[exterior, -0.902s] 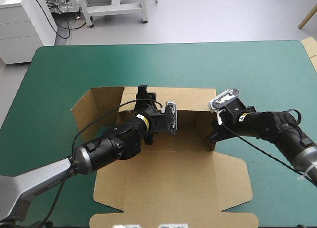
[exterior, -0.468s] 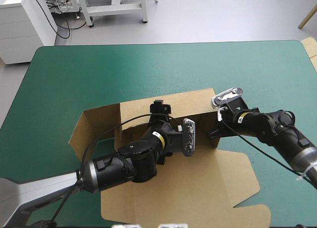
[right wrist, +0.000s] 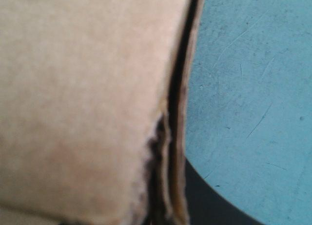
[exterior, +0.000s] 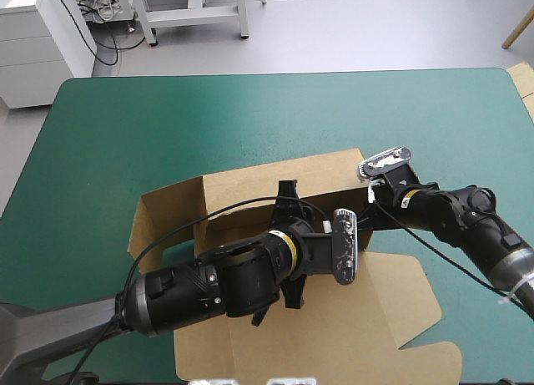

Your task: Fold the box

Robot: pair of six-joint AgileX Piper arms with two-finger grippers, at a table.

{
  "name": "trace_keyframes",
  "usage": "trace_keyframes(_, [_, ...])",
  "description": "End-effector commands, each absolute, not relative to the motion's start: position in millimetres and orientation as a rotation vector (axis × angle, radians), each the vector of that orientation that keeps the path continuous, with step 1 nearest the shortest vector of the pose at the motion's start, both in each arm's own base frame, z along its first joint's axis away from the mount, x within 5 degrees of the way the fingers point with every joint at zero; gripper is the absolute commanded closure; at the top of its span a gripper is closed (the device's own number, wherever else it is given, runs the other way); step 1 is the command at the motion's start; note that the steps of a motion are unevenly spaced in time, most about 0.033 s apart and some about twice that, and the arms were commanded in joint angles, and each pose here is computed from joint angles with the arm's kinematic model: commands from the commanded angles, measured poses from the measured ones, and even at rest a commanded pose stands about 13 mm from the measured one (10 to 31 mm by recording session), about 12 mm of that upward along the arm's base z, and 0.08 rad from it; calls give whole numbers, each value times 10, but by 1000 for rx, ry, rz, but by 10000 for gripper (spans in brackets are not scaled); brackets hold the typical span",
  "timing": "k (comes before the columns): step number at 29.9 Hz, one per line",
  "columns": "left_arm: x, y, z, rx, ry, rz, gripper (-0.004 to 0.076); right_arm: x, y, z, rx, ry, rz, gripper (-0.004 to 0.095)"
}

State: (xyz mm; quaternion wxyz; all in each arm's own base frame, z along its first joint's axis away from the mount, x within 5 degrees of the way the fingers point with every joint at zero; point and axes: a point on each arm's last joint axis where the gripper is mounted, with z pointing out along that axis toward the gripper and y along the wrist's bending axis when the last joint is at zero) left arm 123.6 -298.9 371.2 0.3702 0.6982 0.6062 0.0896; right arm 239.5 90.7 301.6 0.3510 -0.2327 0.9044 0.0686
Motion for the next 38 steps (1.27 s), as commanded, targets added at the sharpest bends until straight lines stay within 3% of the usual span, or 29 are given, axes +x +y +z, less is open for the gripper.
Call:
trace_keyframes(1, [1149, -2933, 4094, 1779, 1451, 127, 524, 2423, 892, 3147, -615, 2261, 132, 928])
trace_keyframes(4, [1183, -2900, 4240, 1761, 1430, 138, 728, 2420, 891, 3144, -613, 2267, 134, 928])
trace_keyframes(12, [1741, -2514, 4673, 1499, 1643, -38, 703, 2389, 880, 3187, -595, 2255, 141, 928])
trace_keyframes(22, [2607, -1377, 4815, 873, 2097, -61, 709, 2299, 850, 3319, -575, 2229, 152, 928])
trace_keyframes(27, [2746, -956, 4786, 705, 2213, -90, 732, 2238, 822, 3427, -546, 2250, 156, 928])
trace_keyframes(38, [2810, -460, 4802, 460, 2243, -3, 732, 2134, 747, 3638, -510, 2342, 115, 928])
